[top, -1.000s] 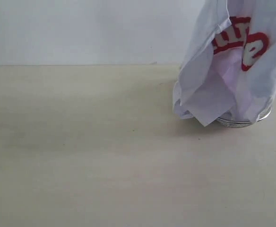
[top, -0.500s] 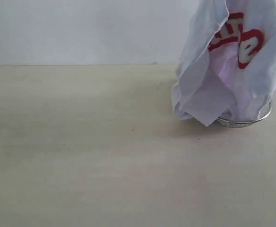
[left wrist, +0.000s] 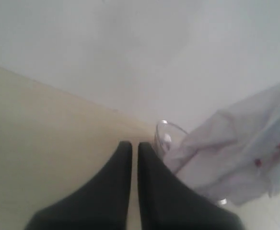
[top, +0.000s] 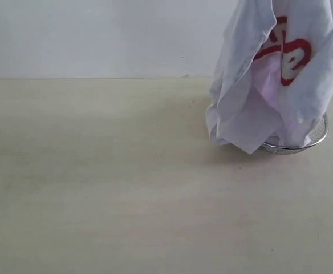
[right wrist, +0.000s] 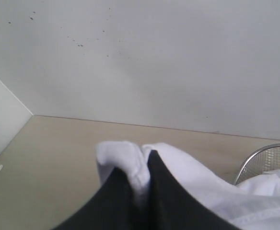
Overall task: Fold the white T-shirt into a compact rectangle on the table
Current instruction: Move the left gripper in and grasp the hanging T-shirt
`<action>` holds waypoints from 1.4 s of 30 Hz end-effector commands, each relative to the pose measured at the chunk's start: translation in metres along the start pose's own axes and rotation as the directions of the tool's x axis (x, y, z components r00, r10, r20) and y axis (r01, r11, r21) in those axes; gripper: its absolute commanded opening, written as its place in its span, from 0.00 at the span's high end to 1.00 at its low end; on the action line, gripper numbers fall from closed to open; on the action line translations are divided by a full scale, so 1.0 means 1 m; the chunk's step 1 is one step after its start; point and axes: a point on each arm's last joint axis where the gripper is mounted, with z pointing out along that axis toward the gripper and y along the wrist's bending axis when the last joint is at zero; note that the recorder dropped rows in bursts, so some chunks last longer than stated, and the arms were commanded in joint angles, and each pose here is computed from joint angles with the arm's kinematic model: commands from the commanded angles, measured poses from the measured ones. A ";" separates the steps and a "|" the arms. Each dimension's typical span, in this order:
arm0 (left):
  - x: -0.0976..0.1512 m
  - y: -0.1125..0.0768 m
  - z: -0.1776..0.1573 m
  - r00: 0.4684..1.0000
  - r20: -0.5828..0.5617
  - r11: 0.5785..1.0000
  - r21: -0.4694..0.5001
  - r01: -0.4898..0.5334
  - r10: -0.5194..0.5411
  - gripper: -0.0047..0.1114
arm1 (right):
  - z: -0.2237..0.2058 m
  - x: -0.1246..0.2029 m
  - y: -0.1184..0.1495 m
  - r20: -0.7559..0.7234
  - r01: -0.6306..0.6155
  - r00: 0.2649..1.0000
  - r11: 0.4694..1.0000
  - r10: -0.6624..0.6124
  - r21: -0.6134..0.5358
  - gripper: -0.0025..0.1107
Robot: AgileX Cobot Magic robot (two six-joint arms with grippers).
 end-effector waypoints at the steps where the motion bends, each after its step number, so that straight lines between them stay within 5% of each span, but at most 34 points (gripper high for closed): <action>1: -0.012 -0.022 0.034 0.974 -0.116 0.951 0.266 -0.156 0.193 0.92 | -0.005 -0.004 0.005 0.029 -0.014 0.999 0.999 0.015 -0.031 0.98; 4: -0.019 -0.029 0.061 0.962 -0.142 0.890 0.429 -0.154 0.235 0.92 | -0.005 -0.002 0.006 0.015 -0.011 1.000 0.999 0.012 -0.037 0.98; 10: -0.018 -0.014 0.124 0.917 -0.342 0.871 0.491 -0.011 0.204 0.92 | -0.005 -0.001 0.006 0.003 -0.011 1.000 0.999 0.011 -0.042 0.98; 13: -0.017 -0.016 0.149 0.894 -0.385 0.826 0.564 0.030 0.230 0.92 | -0.005 -0.001 0.006 0.002 -0.011 1.000 0.999 0.011 -0.043 0.98; 22: 0.005 -0.061 0.218 0.800 -0.371 0.735 0.666 -0.124 0.471 0.92 | -0.005 -0.001 0.006 0.004 -0.007 1.000 0.999 0.007 -0.042 0.98; 25: 0.008 -0.074 0.240 0.793 -0.345 0.736 0.652 -0.181 0.501 0.91 | -0.005 -0.001 0.006 0.001 -0.006 1.000 0.999 0.006 -0.041 0.98; 28: 0.011 -0.084 0.257 0.787 -0.328 0.716 0.670 -0.196 0.522 0.78 | -0.005 -0.001 0.006 -0.003 -0.006 1.000 0.999 0.006 -0.043 0.98; 33: 0.029 -0.101 0.280 0.773 -0.327 0.683 0.709 -0.179 0.543 0.35 | -0.005 0.000 0.006 -0.009 -0.003 1.000 0.999 0.003 -0.044 0.98; 37: 0.046 -0.121 0.292 0.760 -0.319 0.644 0.746 -0.167 0.566 0.38 | -0.005 0.000 0.006 -0.013 0.000 1.000 0.999 -0.001 -0.045 0.98; 42: 0.047 -0.124 0.310 0.782 -0.312 0.675 0.716 -0.179 0.539 0.38 | -0.005 0.001 0.007 -0.020 0.002 1.000 0.999 -0.003 -0.048 0.98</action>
